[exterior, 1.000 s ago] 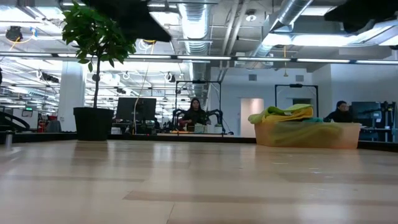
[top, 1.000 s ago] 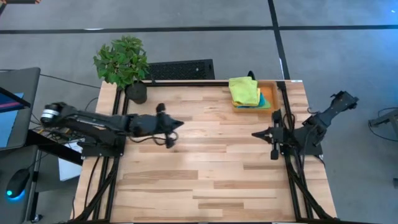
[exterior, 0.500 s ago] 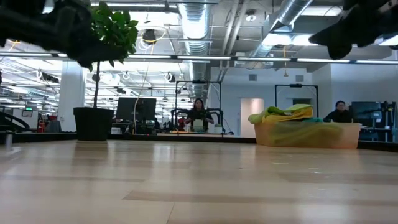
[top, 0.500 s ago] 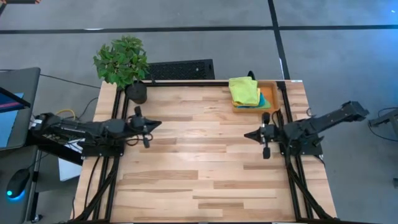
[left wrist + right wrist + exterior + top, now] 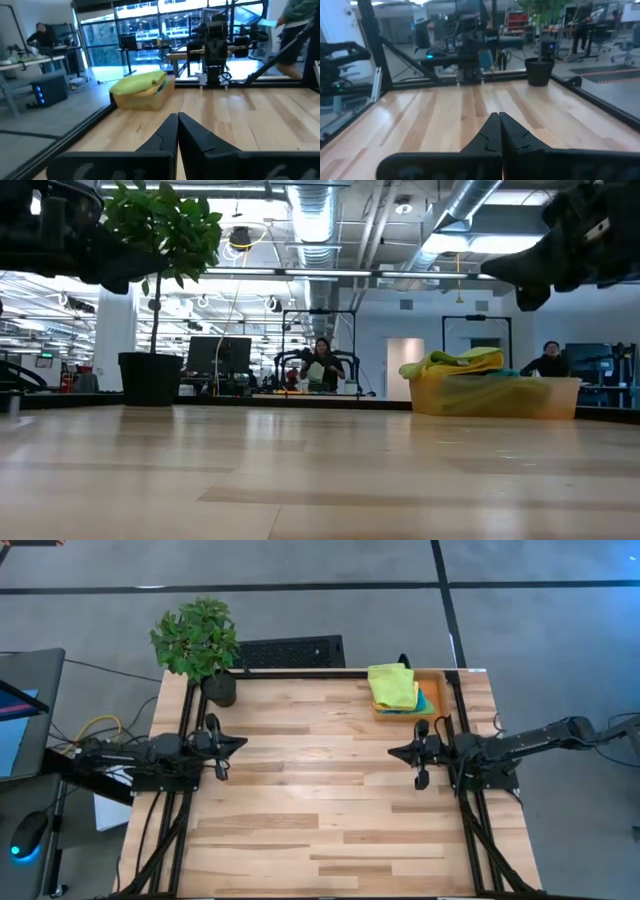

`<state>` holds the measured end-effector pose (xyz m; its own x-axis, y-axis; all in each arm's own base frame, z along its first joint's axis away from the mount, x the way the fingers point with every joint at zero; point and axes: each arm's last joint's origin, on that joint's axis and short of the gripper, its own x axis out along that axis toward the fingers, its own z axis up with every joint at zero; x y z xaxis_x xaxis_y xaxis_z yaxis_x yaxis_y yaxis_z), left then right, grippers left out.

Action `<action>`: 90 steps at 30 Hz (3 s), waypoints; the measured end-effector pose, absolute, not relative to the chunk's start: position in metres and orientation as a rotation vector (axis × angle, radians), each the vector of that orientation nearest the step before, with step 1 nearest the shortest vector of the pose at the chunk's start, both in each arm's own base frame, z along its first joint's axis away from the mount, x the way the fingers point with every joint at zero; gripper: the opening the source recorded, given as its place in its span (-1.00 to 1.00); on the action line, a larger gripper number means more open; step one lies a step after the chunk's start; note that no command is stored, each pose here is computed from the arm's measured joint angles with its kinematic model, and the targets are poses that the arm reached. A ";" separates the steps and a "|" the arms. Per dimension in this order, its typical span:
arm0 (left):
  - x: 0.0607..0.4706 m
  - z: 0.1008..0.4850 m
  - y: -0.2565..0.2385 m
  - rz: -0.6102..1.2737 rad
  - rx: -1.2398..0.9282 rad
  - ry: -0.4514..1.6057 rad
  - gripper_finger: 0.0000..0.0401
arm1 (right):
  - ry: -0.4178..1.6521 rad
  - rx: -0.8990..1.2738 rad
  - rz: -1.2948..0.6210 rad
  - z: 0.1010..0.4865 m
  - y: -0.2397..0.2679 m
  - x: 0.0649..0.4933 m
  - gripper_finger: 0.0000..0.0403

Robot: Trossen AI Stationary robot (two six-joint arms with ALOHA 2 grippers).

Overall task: Fold microfiber towels
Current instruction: Return to Home Position

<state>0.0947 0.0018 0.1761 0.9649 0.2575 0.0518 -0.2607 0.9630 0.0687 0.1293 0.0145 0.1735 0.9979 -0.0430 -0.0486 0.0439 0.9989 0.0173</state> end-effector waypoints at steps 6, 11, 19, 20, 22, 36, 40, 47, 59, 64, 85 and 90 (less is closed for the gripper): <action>0.096 0.174 0.000 0.205 -0.004 -0.014 -1.00 | 0.037 0.043 -0.053 0.163 0.012 0.128 -0.97; 0.096 0.174 0.000 0.188 0.008 -0.010 -1.00 | 0.055 0.023 -0.030 0.161 0.015 0.129 -0.97; 0.096 0.174 0.000 0.191 0.130 0.003 -1.00 | 0.132 0.005 -0.117 0.153 0.010 0.132 -0.85; 0.096 0.173 0.000 0.191 0.132 0.004 -1.00 | 0.144 0.003 -0.141 0.151 0.009 0.132 -0.83; 0.096 0.173 0.000 0.192 0.132 0.004 -1.00 | 0.171 -0.002 -0.170 0.149 0.007 0.132 -0.80; 0.096 0.173 0.000 0.192 0.133 0.005 -1.00 | 0.256 -0.017 -0.199 0.140 0.004 0.133 -0.78; 0.096 0.173 0.000 0.193 0.133 0.006 -1.00 | 0.256 -0.016 -0.199 0.140 0.004 0.133 -0.78; 0.096 0.173 0.000 0.193 0.133 0.006 -1.00 | 0.256 -0.016 -0.199 0.139 0.004 0.133 -0.78; 0.096 0.173 0.000 0.194 0.133 0.006 -1.00 | 0.256 -0.016 -0.199 0.139 0.004 0.133 -0.78; 0.096 0.173 0.000 0.194 0.133 0.006 -1.00 | 0.256 -0.016 -0.198 0.139 0.004 0.133 -0.78; 0.096 0.173 0.000 0.194 0.133 0.006 -1.00 | 0.257 -0.016 -0.198 0.139 0.004 0.133 -0.78; 0.096 0.173 0.000 0.192 0.133 0.006 -1.00 | 0.257 -0.016 -0.198 0.139 0.004 0.133 -0.78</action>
